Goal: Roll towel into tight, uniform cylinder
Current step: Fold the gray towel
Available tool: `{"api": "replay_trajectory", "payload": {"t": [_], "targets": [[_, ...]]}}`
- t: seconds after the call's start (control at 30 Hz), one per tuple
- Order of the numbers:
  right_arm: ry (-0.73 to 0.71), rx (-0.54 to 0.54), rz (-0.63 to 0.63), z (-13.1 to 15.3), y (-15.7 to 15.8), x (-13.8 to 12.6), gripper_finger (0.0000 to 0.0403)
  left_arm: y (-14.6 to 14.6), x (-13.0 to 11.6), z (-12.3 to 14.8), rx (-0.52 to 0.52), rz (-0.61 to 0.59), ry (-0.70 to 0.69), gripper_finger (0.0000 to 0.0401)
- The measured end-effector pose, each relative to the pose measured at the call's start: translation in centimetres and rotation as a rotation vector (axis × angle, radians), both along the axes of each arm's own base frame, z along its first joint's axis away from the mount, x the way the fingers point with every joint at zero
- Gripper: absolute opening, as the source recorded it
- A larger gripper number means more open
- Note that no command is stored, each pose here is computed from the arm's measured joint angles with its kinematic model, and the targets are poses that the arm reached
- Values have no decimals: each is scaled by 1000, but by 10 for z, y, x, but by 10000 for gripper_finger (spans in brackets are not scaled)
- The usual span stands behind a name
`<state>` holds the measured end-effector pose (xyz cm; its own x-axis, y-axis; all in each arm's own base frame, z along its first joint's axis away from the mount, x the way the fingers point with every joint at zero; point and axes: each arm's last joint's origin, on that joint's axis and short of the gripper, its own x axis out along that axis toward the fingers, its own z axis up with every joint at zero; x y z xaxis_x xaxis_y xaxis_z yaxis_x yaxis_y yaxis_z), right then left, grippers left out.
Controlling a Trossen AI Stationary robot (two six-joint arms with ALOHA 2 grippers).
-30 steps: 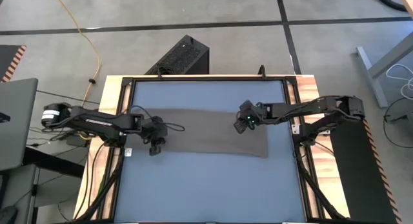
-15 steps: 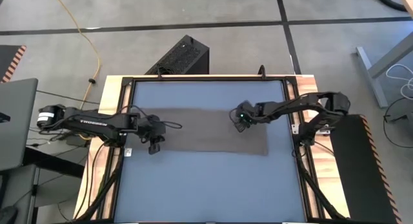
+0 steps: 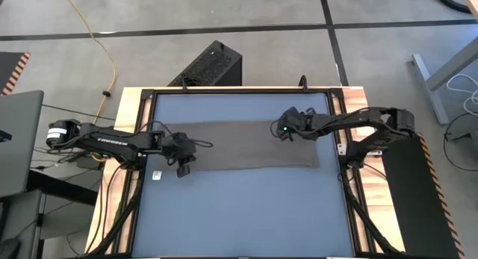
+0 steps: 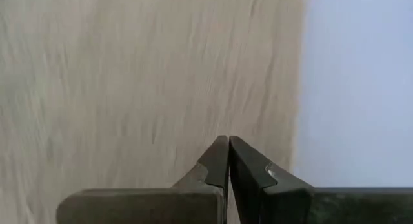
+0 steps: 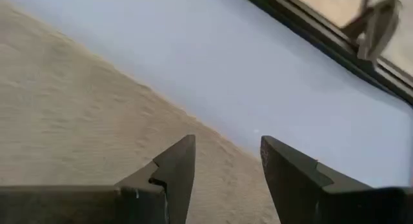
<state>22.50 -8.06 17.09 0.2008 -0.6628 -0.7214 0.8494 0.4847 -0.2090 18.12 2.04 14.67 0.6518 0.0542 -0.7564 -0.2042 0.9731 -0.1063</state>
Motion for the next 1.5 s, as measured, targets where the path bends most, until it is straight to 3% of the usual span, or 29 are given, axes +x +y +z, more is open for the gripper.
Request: {"api": "replay_trajectory", "payload": {"t": [0.17,0.4,0.57,0.73,0.87,0.97,1.13,1.27,1.5], "targets": [[-17,210,127,7,16,-9,202,10,9,12,26,-25,-160,0],[45,275,84,-3,28,-15,202,44,16,11,108,45,-252,0],[45,293,31,-23,30,-22,202,78,34,3,60,49,-359,0],[72,227,-42,-31,28,-32,202,104,67,-8,19,36,-330,0],[107,137,-59,-31,26,-35,202,119,87,-24,4,55,-230,0],[175,51,-30,-30,25,-36,202,127,91,-33,29,105,-118,0],[301,-135,-13,-25,20,-38,202,132,91,-32,91,163,-64,0],[328,-141,-17,-13,13,-34,202,133,89,-26,122,193,-61,0],[344,6,74,6,18,-24,202,130,84,-6,153,169,-85,0]]}}
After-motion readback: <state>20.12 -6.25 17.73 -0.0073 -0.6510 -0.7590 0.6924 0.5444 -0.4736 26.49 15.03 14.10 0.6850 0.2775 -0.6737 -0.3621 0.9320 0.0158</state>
